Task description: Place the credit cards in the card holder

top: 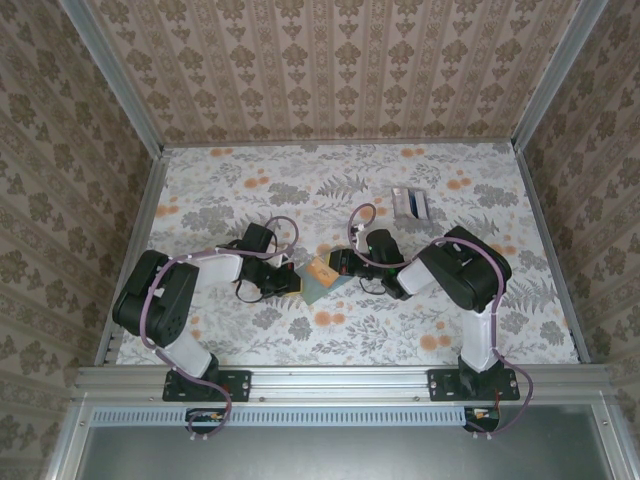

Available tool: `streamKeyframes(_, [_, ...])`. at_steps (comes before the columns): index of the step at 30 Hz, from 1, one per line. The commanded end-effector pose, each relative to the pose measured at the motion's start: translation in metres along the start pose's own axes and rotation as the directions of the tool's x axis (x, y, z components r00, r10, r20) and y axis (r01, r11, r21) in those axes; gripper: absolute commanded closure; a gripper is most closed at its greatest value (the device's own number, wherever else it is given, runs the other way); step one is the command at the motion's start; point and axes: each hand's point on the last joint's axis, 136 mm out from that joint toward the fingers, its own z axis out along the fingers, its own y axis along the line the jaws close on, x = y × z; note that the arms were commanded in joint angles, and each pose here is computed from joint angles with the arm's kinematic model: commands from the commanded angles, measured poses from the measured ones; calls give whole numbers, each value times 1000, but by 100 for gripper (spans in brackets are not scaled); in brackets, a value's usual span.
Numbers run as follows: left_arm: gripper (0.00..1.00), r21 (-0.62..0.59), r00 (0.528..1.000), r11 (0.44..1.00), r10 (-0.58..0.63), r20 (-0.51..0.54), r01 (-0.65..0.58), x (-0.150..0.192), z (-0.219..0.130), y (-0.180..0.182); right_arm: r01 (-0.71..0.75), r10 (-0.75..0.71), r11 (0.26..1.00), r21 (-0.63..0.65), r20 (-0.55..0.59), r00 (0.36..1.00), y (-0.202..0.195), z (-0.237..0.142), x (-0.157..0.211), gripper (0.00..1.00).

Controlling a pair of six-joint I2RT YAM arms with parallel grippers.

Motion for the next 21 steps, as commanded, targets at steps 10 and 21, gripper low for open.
streamKeyframes(10, [100,-58,999,998,-30,-33,28,12,6,19,61,-55,998,13,-308,950,6,-17,41,77])
streamKeyframes(21, [100,-63,998,998,-30,-47,27,13,8,21,68,-12,991,117,-427,904,-7,-34,33,73])
